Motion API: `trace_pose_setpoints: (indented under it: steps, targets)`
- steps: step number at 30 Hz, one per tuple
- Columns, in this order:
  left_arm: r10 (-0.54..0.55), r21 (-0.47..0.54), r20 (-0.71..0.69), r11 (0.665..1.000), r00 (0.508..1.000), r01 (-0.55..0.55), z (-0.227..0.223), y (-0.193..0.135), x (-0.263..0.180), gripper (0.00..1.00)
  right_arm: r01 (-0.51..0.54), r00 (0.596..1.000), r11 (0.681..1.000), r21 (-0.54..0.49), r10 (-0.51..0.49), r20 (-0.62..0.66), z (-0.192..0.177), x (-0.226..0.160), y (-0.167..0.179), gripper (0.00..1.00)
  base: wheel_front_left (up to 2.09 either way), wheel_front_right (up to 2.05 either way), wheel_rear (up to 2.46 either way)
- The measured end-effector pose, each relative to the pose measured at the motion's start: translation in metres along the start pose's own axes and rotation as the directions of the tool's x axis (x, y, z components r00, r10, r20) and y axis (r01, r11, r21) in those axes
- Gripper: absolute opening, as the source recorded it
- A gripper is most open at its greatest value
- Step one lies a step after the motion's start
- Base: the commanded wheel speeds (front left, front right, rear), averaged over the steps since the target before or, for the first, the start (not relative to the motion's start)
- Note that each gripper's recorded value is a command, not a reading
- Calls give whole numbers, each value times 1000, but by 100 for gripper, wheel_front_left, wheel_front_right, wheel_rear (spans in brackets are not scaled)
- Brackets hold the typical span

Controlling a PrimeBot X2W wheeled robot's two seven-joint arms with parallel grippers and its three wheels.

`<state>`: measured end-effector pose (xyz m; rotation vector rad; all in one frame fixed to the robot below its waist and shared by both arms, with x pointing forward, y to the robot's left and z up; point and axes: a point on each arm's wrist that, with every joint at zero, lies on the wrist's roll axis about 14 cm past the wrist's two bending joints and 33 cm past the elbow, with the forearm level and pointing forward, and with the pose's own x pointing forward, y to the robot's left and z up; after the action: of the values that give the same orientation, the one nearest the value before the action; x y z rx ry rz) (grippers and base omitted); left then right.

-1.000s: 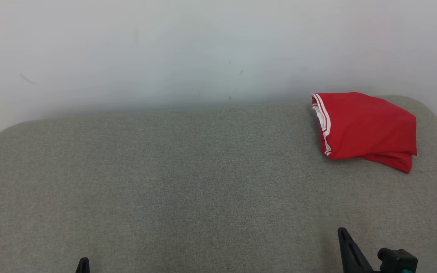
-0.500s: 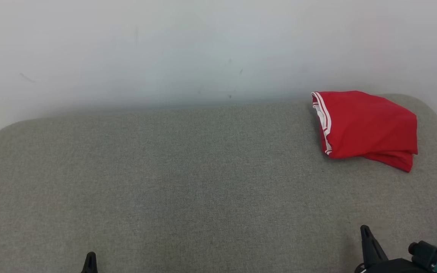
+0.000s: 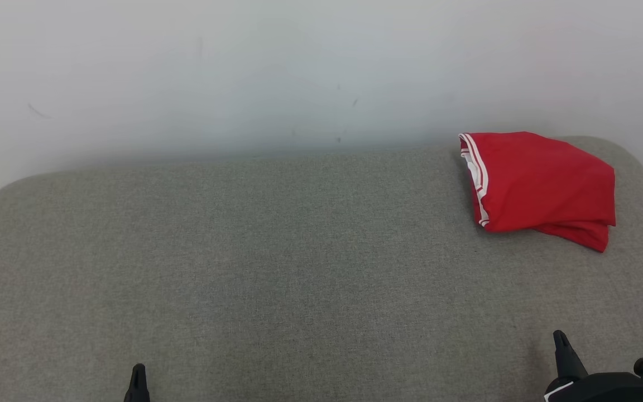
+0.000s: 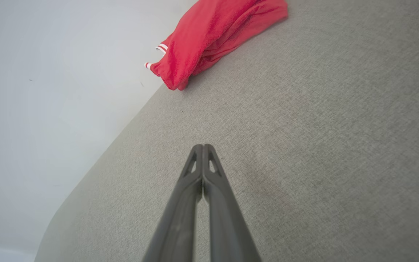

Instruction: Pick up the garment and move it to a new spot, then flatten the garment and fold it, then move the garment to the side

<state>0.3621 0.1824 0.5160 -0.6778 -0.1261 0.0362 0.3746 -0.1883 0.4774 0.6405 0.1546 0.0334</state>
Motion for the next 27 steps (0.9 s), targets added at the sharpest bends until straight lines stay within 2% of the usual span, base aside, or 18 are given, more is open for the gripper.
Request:
trace_pose_setpoints:
  steps: [11, 27]
  targets:
    - [3, -151, -8, 988, 1000, -4, -5, -5, 3, 0, 31, 1000, 987, 156, -31, -5, 11, 4, -12, 0, 0, 0, 0]
    - [10, -342, -24, 939, 1000, -17, -13, -12, 7, 0, 45, 999, 934, 353, -47, -5, 24, 7, -26, 0, 0, 0, 0]
